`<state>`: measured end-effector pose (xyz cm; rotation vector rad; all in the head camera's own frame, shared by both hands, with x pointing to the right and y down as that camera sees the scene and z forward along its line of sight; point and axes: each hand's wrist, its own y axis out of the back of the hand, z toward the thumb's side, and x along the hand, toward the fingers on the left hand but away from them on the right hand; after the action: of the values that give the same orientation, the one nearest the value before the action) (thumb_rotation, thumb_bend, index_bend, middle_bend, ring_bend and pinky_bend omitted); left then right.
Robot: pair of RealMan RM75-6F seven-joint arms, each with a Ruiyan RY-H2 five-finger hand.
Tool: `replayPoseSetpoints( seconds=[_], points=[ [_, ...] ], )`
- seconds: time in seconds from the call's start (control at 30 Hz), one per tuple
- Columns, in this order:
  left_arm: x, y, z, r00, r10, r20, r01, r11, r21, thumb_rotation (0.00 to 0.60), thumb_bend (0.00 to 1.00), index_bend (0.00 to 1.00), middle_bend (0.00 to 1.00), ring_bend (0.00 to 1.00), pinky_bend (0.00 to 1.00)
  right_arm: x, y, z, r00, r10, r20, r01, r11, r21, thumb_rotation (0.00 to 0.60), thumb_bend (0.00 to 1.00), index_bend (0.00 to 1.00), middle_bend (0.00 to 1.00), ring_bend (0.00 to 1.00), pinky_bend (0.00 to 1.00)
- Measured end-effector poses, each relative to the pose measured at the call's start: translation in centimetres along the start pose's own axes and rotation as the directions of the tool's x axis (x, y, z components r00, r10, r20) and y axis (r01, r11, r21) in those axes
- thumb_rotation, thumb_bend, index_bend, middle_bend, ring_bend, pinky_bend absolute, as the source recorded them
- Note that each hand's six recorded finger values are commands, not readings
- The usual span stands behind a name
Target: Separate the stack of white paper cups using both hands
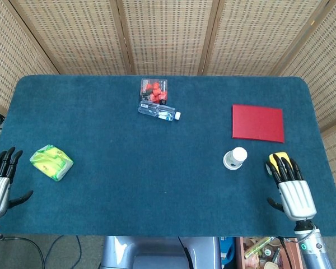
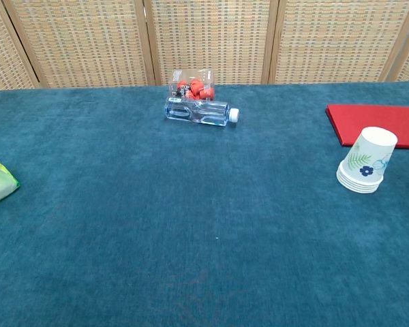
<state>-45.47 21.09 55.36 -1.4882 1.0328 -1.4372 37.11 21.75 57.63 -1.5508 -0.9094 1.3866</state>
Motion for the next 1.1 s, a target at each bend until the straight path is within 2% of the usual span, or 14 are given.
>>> replayPoseSetpoints(
  seconds=[0.4,0.5,0.77,1.1],
  points=[
    [0.1,-0.3,0.2,1.000,0.007,0.000,-0.007,1.000,0.014,0.600,0.14,0.00,0.00,0.00,0.00,-4.7,1.5,3.7,0.997,0.043,-0.064,-0.039,0.997,0.063,0.600,0.10,0.12,0.00,0.00,0.06],
    [0.1,-0.3,0.2,1.000,0.005,0.000,-0.005,1.000,0.015,0.600,0.13,0.00,0.00,0.00,0.00,-6.3,1.9,4.7,0.996,0.054,-0.071,-0.049,0.996,0.072,0.600,0.10,0.15,0.00,0.00,0.07],
    [0.2,-0.5,0.0,1.000,0.001,0.001,-0.001,1.000,0.014,0.600,0.13,0.00,0.00,0.00,0.00,-9.6,1.7,6.2,0.992,0.117,-0.052,-0.113,0.991,0.078,0.600,0.10,0.27,0.00,0.00,0.14],
    [0.4,-0.9,0.1,1.000,-0.009,0.000,0.009,1.000,0.022,0.600,0.13,0.00,0.00,0.00,0.00,-12.7,-0.6,6.0,0.977,0.214,0.014,-0.214,0.974,0.080,0.600,0.10,0.28,0.00,0.00,0.14]
  ],
)
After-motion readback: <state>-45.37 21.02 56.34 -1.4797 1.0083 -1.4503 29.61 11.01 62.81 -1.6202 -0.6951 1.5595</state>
